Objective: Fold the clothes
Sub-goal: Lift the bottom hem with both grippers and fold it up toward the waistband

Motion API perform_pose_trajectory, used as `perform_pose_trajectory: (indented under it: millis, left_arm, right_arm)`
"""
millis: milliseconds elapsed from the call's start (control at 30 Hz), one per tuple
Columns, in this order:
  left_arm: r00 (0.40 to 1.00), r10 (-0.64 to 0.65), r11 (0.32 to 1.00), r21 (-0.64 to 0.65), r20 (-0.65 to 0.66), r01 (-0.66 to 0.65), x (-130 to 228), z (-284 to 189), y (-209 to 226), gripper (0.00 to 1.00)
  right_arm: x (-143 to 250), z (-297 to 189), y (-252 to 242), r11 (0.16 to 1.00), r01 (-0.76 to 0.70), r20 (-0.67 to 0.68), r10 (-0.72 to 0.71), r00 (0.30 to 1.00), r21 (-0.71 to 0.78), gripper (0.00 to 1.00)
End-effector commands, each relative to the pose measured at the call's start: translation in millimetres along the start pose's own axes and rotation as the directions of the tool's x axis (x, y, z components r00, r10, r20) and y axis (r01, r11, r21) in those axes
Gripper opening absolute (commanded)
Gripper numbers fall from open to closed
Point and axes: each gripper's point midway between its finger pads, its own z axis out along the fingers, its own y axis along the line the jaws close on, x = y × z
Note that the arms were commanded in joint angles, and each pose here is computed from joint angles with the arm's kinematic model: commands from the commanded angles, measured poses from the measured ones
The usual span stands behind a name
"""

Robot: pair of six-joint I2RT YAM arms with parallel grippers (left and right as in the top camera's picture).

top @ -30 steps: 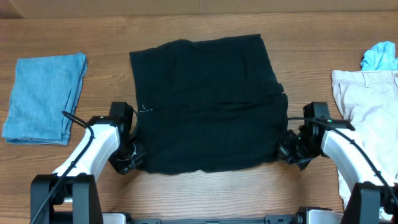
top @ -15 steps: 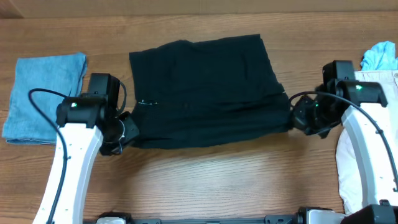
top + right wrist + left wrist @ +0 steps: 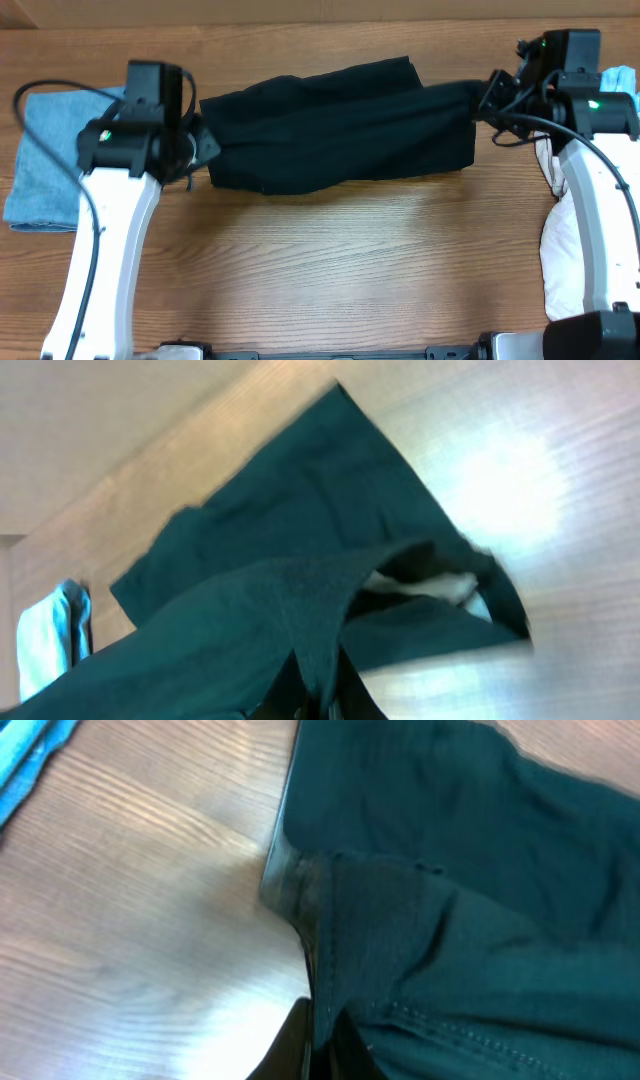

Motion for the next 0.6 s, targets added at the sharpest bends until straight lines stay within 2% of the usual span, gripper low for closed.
perform_pose_trajectory:
  millis: [0, 67, 200, 333, 567]
  left_arm:
    - [0.996, 0.012, 0.999, -0.043, 0.084, -0.008, -33.2, 23.9, -3.8, 0.04]
    - [0.991, 0.009, 0.999, -0.053, 0.133, -0.002, -48.0, 33.2, -6.3, 0.04]
    - [0.978, 0.013, 0.995, -0.096, 0.208, 0.007, -70.6, 51.0, -6.0, 0.04]
    - [0.984, 0.016, 0.991, -0.131, 0.179, 0.007, -74.2, 92.2, -6.7, 0.04]
    - [0.979, 0.028, 0.968, -0.249, 0.200, 0.023, -83.7, 143.3, 8.2, 0.04]
  right_arm:
    - [-20.1, 9.8, 21.5, 0.997, 0.061, 0.075, -0.058, 0.996, -0.037, 0.04]
    - [-26.7, 18.9, 25.9, 0.997, 0.076, 0.102, -0.072, 0.992, -0.032, 0.04]
    - [-25.0, 53.6, 21.9, 0.997, 0.082, 0.070, -0.081, 0.994, -0.005, 0.04]
    - [-24.8, 113.9, 13.3, 0.996, 0.088, 0.034, -0.088, 0.996, 0.002, 0.04]
    - [-47.0, 153.8, 17.3, 0.992, 0.116, 0.119, -0.111, 0.987, -0.042, 0.04]
